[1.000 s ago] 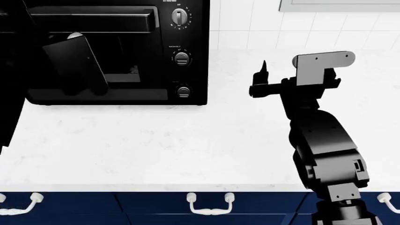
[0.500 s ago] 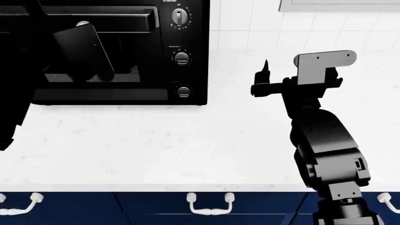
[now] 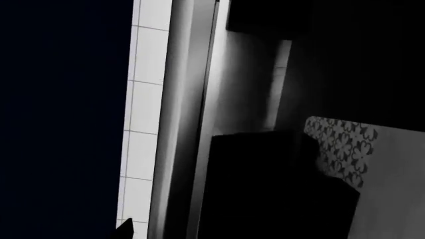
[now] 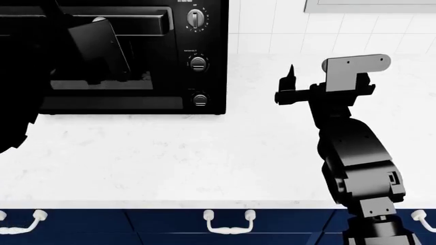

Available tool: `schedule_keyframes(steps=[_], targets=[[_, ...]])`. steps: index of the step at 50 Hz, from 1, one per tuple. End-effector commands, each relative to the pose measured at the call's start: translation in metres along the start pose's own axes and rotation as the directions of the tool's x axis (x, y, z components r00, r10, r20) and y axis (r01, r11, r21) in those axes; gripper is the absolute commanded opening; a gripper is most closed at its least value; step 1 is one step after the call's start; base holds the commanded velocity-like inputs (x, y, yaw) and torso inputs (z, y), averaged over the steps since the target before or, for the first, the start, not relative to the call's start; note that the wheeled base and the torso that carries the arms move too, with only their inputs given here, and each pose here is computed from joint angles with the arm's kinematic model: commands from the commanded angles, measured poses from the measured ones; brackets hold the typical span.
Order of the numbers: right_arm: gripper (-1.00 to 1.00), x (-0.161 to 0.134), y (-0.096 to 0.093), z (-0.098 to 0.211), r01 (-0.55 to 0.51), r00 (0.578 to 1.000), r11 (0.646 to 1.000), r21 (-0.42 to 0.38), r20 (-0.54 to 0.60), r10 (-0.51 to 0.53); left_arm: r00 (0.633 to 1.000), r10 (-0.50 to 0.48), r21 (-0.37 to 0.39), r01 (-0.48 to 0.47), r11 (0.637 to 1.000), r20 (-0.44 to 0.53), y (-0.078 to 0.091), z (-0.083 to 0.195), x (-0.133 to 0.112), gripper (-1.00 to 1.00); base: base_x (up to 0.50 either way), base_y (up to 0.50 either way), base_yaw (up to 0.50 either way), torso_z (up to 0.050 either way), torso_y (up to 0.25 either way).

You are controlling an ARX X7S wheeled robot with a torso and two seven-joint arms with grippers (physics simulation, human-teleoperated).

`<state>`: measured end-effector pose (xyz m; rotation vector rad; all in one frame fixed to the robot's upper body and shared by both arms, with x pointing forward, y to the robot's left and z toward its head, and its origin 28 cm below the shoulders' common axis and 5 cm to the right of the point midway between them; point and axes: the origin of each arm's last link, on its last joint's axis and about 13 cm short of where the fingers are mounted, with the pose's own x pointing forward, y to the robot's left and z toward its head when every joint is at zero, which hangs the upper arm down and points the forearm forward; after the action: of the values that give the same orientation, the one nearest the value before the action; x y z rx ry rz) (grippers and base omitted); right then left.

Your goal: Open the toaster oven door.

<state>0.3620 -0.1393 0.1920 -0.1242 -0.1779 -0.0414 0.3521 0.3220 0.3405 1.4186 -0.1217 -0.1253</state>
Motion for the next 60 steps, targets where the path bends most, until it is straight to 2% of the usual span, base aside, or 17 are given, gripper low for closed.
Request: schedule_keyframes(steps=[1, 27, 39, 47, 60], targets=[[1.00, 0.000, 0.000, -0.001, 0.001, 1.000, 1.000, 0.001, -0.001, -0.001, 1.000, -0.010, 0.011, 0.010, 1.000, 0.003, 0.000, 0.000, 0.003, -1.00, 0.00, 0.00, 0.00, 0.000, 0.000], [1.00, 0.002, -0.001, -0.004, 0.000, 1.000, 1.000, 0.004, -0.005, 0.000, 0.999, -0.008, 0.049, 0.006, 0.999, 0.033, 0.000, 0.003, -0.001, -1.00, 0.00, 0.00, 0.00, 0.000, 0.001], [1.00, 0.001, -0.001, -0.002, -0.001, 1.000, 1.000, 0.011, -0.001, 0.001, 0.998, -0.024, 0.096, 0.018, 0.995, 0.061, 0.001, 0.006, -0.023, -1.00, 0.00, 0.00, 0.00, 0.000, 0.000], [1.00, 0.000, -0.001, -0.002, 0.000, 1.000, 1.000, 0.014, 0.002, 0.000, 0.997, -0.020, 0.097, 0.013, 0.995, 0.077, 0.000, 0.007, -0.037, -1.00, 0.00, 0.00, 0.00, 0.000, 0.001], [1.00, -0.001, -0.001, -0.003, -0.002, 1.000, 1.000, 0.020, 0.002, 0.002, 0.993, -0.025, 0.084, 0.015, 0.996, 0.116, -0.009, 0.011, -0.062, -1.00, 0.00, 0.00, 0.00, 0.000, 0.002]])
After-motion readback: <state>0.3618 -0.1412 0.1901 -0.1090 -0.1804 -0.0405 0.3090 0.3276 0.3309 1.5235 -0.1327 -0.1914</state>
